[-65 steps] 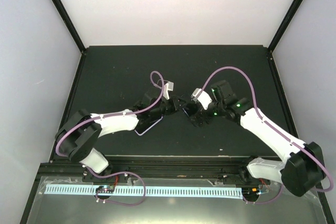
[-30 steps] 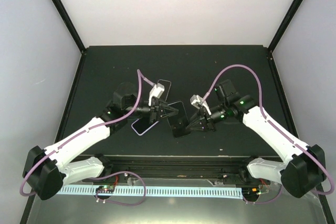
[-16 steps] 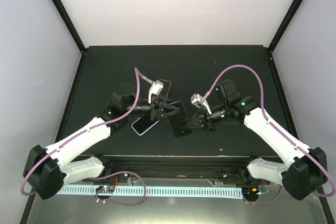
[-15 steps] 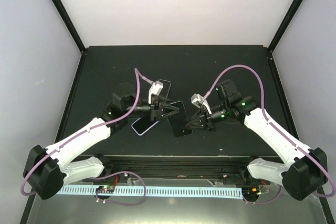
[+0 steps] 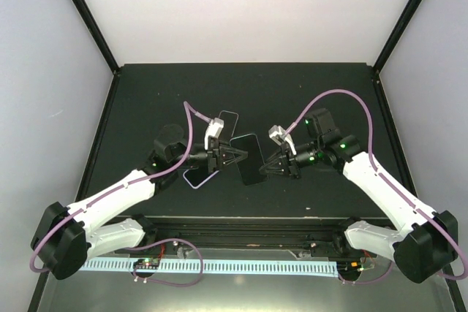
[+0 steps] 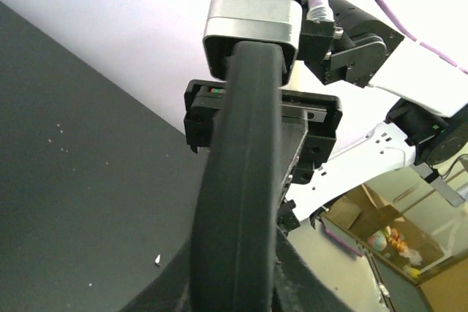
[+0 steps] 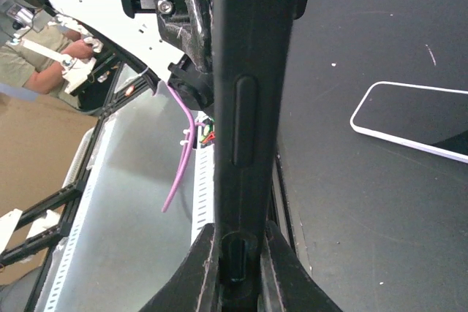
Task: Take the phone out of the phone case
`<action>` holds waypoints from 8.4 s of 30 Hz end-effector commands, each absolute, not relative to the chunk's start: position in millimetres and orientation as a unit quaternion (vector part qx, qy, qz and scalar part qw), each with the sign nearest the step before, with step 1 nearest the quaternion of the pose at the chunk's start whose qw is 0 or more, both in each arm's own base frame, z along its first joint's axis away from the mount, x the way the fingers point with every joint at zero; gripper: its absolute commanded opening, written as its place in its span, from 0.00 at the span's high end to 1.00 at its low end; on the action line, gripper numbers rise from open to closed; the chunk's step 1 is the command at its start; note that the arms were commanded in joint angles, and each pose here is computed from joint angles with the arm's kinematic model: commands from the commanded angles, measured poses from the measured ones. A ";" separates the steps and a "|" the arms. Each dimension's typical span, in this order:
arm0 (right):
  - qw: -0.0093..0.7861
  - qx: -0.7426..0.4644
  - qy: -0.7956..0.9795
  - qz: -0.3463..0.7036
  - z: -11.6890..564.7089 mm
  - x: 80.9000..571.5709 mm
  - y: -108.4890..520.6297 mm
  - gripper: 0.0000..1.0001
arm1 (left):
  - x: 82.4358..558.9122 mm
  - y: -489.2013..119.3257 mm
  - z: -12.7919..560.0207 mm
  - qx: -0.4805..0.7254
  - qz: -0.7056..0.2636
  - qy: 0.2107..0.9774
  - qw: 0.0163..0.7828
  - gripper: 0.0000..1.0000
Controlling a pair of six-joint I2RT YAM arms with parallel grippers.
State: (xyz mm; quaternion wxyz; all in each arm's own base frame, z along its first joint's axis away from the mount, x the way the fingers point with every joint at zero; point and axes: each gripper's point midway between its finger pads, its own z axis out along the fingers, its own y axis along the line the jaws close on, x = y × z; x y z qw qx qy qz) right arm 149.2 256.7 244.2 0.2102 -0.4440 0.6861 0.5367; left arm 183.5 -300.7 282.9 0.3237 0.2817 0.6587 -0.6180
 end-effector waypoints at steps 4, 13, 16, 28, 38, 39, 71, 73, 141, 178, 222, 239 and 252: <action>0.241 -0.457 0.664 0.541 258.1 151.3 258.5 0.99 | 184.3 -301.2 296.8 0.281 -0.632 0.638 0.337 0.95; 0.271 -0.549 0.639 0.467 266.9 136.0 242.1 0.41 | 175.5 -291.7 300.2 0.319 -0.604 0.655 0.323 0.98; 0.271 -0.571 0.650 0.421 256.3 138.5 234.5 0.36 | 169.4 -287.9 299.3 0.340 -0.607 0.644 0.318 0.98; 0.239 -0.616 0.643 0.388 245.8 136.2 248.8 0.34 | 161.2 -283.1 306.1 0.361 -0.621 0.620 0.315 0.98; 0.261 -0.602 0.628 0.418 244.4 125.1 250.3 0.34 | 160.4 -277.6 312.3 0.348 -0.628 0.611 0.334 0.98; 0.258 -0.602 0.629 0.420 244.5 123.7 249.6 0.34 | 160.2 -277.5 312.1 0.343 -0.631 0.611 0.333 0.98; 0.260 -0.583 0.616 0.461 249.0 120.7 259.6 0.58 | 164.1 -274.9 317.2 0.316 -0.645 0.599 0.353 0.98; 0.256 -0.588 0.612 0.463 250.7 119.9 262.9 0.62 | 162.6 -274.5 318.1 0.317 -0.647 0.598 0.351 0.98; 0.248 -0.777 0.520 0.252 236.9 129.9 268.4 0.75 | 124.4 -269.1 317.1 0.320 -0.719 0.563 0.253 0.98; 0.306 -0.552 0.683 0.368 281.0 228.5 303.0 0.49 | 109.5 -265.5 320.2 0.355 -0.723 0.536 0.252 0.98; 0.262 -0.334 0.754 0.501 236.1 224.9 242.8 0.99 | 291.1 -257.6 253.2 0.061 -0.483 0.756 0.436 0.22; 0.292 -0.024 0.909 0.295 126.6 294.4 173.1 0.99 | 253.9 -304.3 155.0 0.180 -0.334 0.839 0.389 0.34; 0.227 0.031 0.932 0.282 92.2 298.5 172.9 0.99 | 233.9 -384.0 120.9 0.287 -0.332 0.818 0.373 0.35</action>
